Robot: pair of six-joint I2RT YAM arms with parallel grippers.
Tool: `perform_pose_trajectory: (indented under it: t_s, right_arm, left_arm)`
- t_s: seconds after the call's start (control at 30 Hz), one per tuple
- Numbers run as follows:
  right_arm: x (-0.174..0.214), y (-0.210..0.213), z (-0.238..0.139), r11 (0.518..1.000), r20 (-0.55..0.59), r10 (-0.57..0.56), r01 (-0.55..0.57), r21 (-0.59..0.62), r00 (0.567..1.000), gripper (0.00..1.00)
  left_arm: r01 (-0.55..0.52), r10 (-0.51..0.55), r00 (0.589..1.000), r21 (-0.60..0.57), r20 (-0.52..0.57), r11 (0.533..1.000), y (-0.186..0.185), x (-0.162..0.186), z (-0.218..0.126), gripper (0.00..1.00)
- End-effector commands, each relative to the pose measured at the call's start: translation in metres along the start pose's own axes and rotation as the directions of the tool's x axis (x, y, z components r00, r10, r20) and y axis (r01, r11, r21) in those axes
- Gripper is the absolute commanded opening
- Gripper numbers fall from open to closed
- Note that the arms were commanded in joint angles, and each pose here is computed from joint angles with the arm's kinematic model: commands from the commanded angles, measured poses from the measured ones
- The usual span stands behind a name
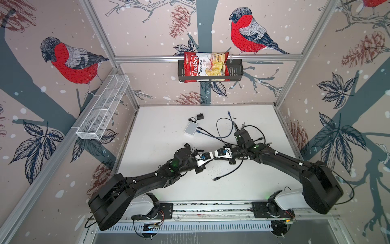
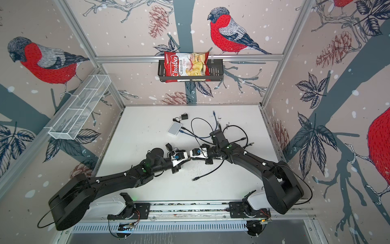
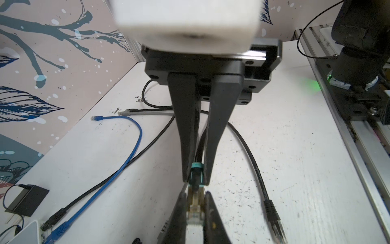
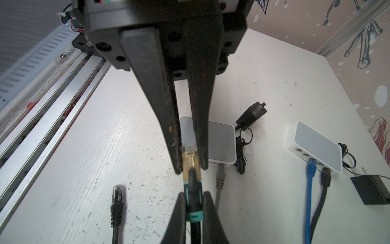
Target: Insert the plug into the switch port
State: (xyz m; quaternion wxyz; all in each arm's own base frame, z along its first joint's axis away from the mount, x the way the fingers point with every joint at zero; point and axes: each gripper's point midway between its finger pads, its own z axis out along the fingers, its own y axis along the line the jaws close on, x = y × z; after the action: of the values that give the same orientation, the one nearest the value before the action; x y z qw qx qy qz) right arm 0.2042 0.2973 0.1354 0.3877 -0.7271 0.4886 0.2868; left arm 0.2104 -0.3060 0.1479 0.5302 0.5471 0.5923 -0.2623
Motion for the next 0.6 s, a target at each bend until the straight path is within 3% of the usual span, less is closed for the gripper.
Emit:
perform_pose_trajectory:
  t_s: [0.0, 0.03, 0.13, 0.2, 0.4, 0.57]
  right_arm:
    - [-0.006, -0.003, 0.0, 1.0, 0.02, -0.019, 0.019, 0.006, 1.0, 0.03]
    - [-0.005, -0.005, 0.001, 1.0, 0.011, -0.021, 0.021, 0.016, 1.0, 0.03]
    - [0.006, -0.014, 0.003, 0.997, -0.036, -0.008, 0.011, 0.072, 0.999, 0.03]
    - [0.013, -0.019, 0.004, 0.993, -0.067, 0.005, 0.002, 0.114, 0.998, 0.02]
    - [0.035, -0.036, 0.006, 0.967, -0.14, 0.084, -0.047, 0.25, 0.987, 0.02]
    - [0.051, -0.032, 0.015, 0.955, -0.212, 0.133, -0.069, 0.288, 0.968, 0.02]
  left_arm:
    - [-0.011, 0.012, 1.0, -0.023, 0.021, 1.0, 0.004, -0.005, 0.0, 0.0]
    - [0.008, -0.007, 1.0, -0.043, 0.02, 0.999, 0.007, -0.004, 0.0, 0.02]
    - [0.1, -0.099, 0.995, -0.125, 0.007, 0.987, 0.021, -0.001, -0.001, 0.33]
    - [0.15, -0.151, 0.988, -0.157, 0.005, 0.976, 0.025, 0.003, -0.004, 0.41]
    - [0.352, -0.359, 0.933, -0.251, 0.019, 0.902, 0.034, 0.013, -0.019, 0.45]
    - [0.544, -0.575, 0.818, -0.346, 0.018, 0.764, 0.039, 0.035, -0.034, 0.46]
